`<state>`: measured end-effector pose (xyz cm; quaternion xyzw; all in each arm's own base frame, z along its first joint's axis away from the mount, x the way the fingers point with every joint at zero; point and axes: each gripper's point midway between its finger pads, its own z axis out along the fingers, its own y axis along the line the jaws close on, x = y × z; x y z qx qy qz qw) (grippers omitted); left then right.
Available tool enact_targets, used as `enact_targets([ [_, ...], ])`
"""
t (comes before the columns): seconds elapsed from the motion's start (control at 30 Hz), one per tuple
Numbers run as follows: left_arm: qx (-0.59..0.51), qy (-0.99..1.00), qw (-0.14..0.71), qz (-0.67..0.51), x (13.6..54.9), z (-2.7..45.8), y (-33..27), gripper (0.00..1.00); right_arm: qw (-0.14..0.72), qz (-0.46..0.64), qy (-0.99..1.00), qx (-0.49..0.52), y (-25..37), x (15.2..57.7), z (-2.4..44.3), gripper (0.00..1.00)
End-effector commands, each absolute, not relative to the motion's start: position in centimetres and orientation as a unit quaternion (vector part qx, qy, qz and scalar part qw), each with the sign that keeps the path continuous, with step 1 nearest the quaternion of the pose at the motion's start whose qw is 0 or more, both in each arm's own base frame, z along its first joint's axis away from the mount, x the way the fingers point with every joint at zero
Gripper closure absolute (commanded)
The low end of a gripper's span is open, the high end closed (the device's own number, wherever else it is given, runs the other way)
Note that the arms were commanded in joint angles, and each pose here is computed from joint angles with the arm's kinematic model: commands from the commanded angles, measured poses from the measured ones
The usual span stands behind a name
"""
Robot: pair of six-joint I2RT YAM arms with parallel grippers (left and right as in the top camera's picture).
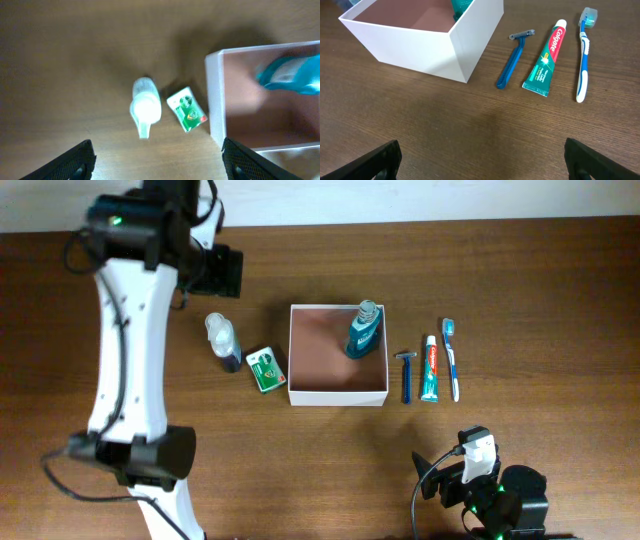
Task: Pack container
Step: 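Move the left gripper to the white lotion bottle and grasp it, then carry the white lotion bottle into the box beside the mouthwash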
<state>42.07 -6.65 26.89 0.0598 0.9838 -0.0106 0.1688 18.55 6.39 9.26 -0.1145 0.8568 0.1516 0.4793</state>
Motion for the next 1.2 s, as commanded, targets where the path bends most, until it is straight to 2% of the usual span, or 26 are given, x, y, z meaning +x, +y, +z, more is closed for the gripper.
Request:
enact_targets([
  [0.0,0.034,0.995,0.095,-0.016,42.4,21.0,-6.6,0.18,0.48,0.16,0.854,-0.117,6.7,18.5,9.3,0.01],
  [0.3,0.018,0.999,0.05,-0.007,42.8,13.1,-6.4,0.18,0.48,0.16,0.854,-0.117,6.7,18.5,9.3,0.0],
  [0.47,0.017,0.999,0.043,-0.006,42.9,10.6,-6.4,0.24,0.48,0.16,0.854,-0.117,6.7,18.5,9.3,0.01],
  [0.77,0.014,0.999,0.036,-0.003,42.5,10.0,-6.3,0.46,0.48,0.16,0.854,-0.117,6.7,18.5,9.3,0.01],
  [0.93,0.014,0.999,0.032,-0.002,42.3,9.9,-6.2,0.53,0.48,0.16,0.854,-0.117,6.7,18.5,9.3,0.01],
  [1.07,0.014,1.0,0.026,-0.002,42.0,10.0,-6.2,0.72,0.48,0.16,0.854,-0.117,6.7,18.5,9.3,0.01],
  [1.17,0.014,1.0,0.022,0.001,41.8,10.5,-6.1,0.78,0.48,0.16,0.854,-0.117,6.7,18.5,9.3,0.01],
])
